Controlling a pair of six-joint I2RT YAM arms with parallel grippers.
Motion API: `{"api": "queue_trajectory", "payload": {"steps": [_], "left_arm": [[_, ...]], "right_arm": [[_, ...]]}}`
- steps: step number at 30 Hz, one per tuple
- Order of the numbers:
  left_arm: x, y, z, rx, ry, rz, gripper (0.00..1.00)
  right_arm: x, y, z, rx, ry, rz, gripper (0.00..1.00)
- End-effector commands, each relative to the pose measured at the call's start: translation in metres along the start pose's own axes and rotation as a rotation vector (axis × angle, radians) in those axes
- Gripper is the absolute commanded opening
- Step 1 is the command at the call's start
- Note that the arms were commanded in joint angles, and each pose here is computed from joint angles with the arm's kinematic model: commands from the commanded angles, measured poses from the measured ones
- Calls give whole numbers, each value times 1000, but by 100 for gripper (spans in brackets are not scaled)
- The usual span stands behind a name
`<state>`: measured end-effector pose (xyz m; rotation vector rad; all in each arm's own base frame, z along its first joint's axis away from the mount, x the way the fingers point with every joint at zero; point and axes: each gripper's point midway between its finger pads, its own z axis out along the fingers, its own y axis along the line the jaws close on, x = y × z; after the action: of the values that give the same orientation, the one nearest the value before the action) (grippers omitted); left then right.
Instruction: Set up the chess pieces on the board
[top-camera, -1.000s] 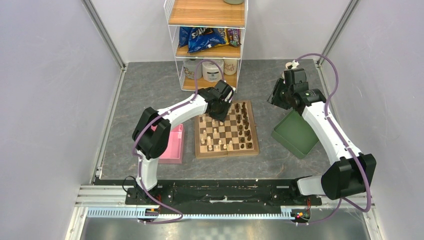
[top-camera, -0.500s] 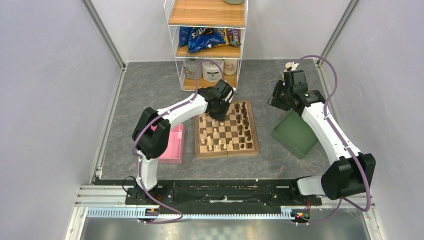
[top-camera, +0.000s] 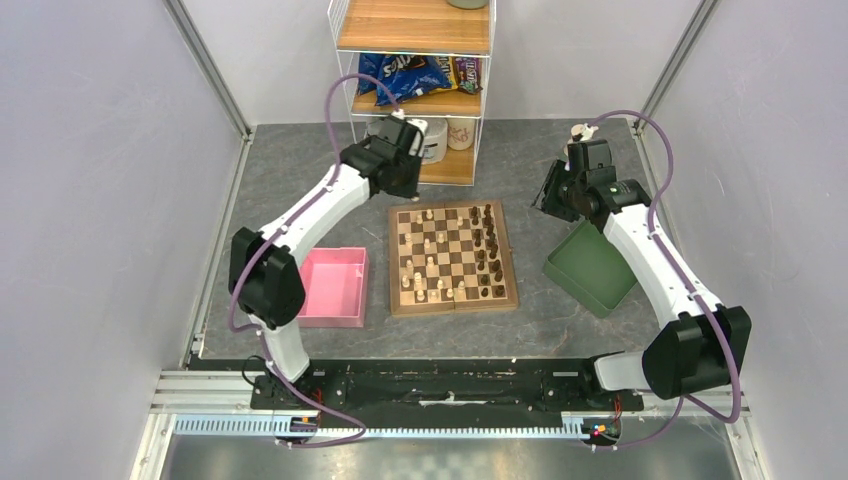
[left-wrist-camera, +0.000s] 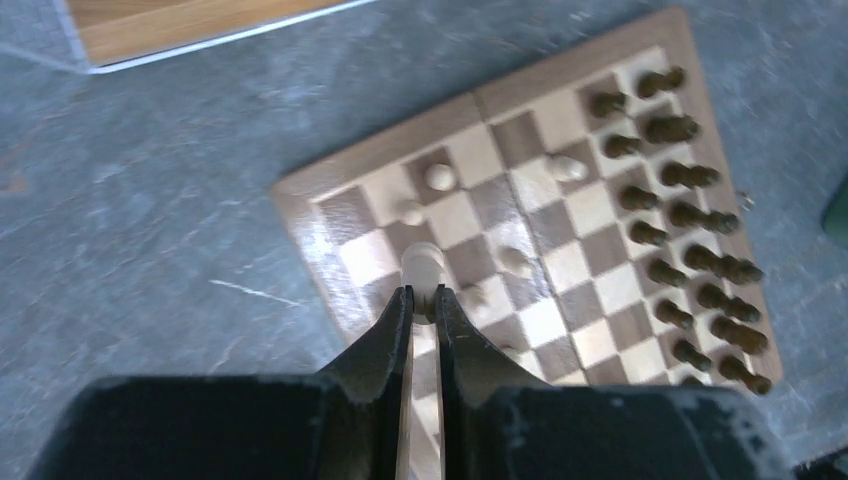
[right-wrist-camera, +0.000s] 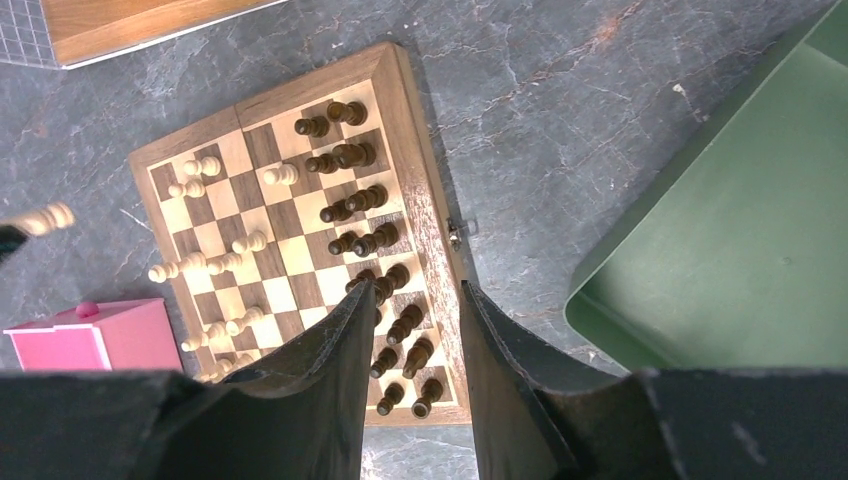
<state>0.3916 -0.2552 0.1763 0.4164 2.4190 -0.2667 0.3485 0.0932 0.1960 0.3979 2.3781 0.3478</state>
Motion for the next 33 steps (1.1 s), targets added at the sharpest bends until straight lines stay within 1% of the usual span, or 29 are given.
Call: {"api": "queue_trajectory", "payload": {"steps": [1, 5, 8, 12, 19, 21, 25, 33], "left_arm": [[8, 42, 4, -44, 36, -72, 2], [22, 55, 19, -37, 94, -95, 2], [29, 55, 29, -34, 121, -79, 2], [37, 46, 36, 15, 154, -81, 2], [58, 49, 45, -30, 227, -51, 2], [61, 46, 46, -27, 233, -48, 2], [65, 47, 50, -73, 241, -10, 2], [70, 49, 63, -102, 262, -10, 2]], "right_arm": [[-6, 12, 2, -57, -6, 19, 44], [-5, 13, 5, -60, 1, 30, 44], [-5, 13, 6, -59, 4, 31, 44], [-4, 13, 8, -57, 8, 33, 44], [-5, 15, 10, -62, 12, 30, 44], [-5, 15, 11, -62, 12, 29, 45], [-4, 16, 12, -68, 18, 28, 45], [-4, 16, 13, -68, 16, 27, 45]]}}
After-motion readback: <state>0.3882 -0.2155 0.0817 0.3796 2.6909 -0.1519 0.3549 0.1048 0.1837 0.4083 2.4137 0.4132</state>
